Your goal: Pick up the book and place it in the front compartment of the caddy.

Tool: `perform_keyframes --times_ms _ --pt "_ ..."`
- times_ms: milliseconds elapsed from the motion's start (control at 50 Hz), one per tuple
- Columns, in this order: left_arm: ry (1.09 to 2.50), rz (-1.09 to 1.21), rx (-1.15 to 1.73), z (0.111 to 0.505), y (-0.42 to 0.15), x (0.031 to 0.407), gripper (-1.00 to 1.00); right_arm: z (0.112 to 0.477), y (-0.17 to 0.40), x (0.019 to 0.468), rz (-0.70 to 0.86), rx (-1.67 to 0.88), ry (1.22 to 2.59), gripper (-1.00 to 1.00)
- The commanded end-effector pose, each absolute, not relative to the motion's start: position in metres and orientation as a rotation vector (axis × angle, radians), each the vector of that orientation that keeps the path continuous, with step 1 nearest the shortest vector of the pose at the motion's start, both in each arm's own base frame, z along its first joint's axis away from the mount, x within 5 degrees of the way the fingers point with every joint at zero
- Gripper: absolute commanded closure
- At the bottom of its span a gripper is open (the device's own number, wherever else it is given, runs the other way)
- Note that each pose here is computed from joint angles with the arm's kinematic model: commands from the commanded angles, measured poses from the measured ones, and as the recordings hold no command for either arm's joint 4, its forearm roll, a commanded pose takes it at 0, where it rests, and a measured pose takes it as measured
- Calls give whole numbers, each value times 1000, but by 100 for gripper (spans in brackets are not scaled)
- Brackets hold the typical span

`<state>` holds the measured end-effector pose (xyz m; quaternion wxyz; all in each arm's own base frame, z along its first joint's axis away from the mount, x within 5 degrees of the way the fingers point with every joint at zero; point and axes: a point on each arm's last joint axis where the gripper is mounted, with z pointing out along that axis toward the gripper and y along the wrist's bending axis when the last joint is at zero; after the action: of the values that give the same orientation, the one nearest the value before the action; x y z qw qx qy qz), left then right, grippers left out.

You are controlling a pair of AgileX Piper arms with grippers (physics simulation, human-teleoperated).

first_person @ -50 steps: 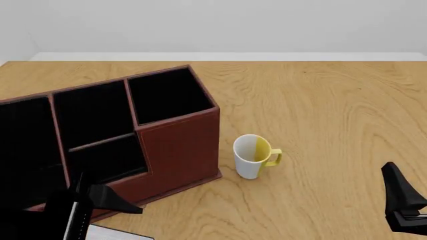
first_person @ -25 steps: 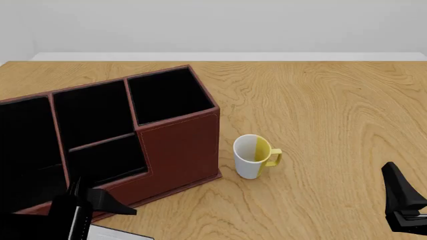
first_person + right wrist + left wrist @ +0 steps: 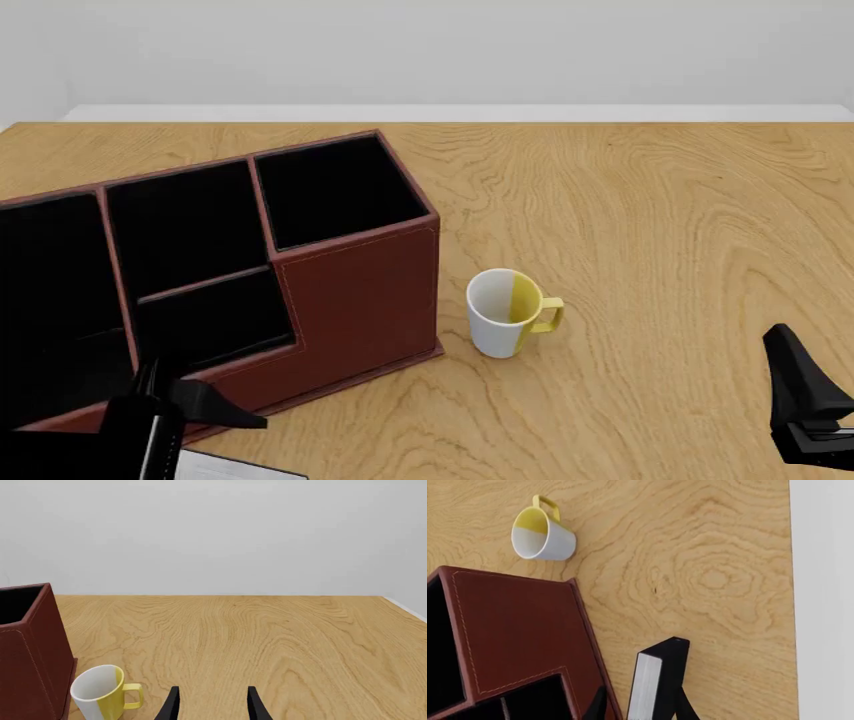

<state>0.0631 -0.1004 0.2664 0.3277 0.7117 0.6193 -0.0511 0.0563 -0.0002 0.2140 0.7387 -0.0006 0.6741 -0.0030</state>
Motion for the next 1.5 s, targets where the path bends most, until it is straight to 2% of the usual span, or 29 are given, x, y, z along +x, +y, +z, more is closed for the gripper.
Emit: perform_keyframes --times_ms 20,1500 --pt "1634 -120 1852 262 -98 65 -100 214 0 56 -7 -1 1479 -100" --pt "1705 -146 1813 238 -101 67 -100 214 0 56 -7 -1 1479 -100"
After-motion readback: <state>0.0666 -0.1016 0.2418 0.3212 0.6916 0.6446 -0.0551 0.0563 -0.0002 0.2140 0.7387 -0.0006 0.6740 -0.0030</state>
